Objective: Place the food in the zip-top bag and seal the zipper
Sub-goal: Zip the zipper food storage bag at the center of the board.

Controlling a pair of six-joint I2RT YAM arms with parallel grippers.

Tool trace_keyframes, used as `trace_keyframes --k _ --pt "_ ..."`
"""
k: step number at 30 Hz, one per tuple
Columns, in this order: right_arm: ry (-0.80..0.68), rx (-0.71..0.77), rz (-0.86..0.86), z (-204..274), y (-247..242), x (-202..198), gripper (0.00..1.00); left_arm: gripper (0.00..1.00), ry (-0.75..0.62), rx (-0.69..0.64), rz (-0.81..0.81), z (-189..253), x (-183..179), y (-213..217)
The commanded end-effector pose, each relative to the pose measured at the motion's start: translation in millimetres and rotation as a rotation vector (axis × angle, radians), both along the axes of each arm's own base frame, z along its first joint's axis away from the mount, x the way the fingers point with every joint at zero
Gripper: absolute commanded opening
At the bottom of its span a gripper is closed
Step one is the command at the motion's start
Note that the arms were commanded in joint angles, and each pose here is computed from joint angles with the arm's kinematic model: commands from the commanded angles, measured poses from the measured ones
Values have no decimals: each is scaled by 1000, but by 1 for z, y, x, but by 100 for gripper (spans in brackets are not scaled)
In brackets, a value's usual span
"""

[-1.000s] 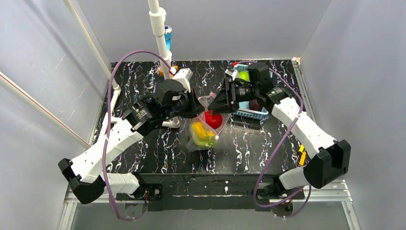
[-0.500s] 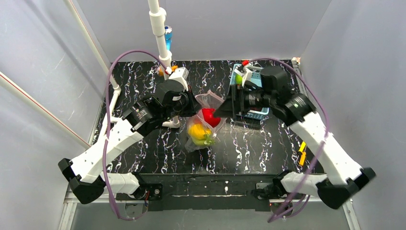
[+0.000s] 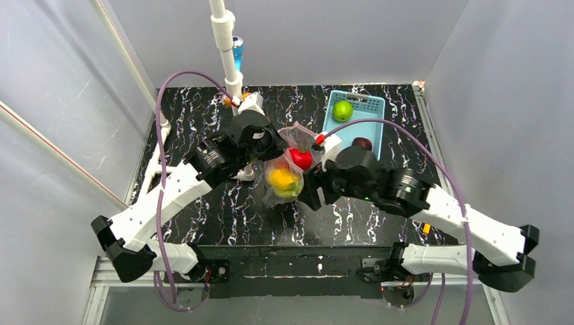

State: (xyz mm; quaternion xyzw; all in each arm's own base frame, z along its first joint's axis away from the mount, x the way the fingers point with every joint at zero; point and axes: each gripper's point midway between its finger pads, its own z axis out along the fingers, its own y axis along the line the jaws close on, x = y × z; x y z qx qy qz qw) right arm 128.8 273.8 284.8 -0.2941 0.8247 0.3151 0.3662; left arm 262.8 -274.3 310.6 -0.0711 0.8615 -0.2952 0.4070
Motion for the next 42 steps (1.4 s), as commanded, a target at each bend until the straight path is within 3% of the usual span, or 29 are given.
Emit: trace_keyframes --k 1,5,13,16,17,24,28,36,42 --pt "-176 -115 -309 6 -18 52 76 0 -20 -115 83 24 10 -1" --pt "-248 -135 -366 15 -13 66 69 0 9 -129 121 19 9 3" --pt "-315 -184 -334 15 -11 72 29 0 7 -144 144 21 5 11" --pt "-362 -161 -267 11 -4 71 5 0 6 -148 149 20 4 13" --pt "-384 -158 -261 11 -5 72 2 2 4 -147 144 21 3 13" --pt "-518 -152 -164 39 -34 69 1 50 -73 -121 32 29 -9 15" --pt "-504 -46 22 49 -36 52 1 69 -204 -123 -89 52 -23 17" --pt "-458 42 335 68 5 25 1 80 -438 -73 -236 91 -56 45" --pt "-457 132 491 108 35 12 1 87 -513 45 -325 99 -86 76"
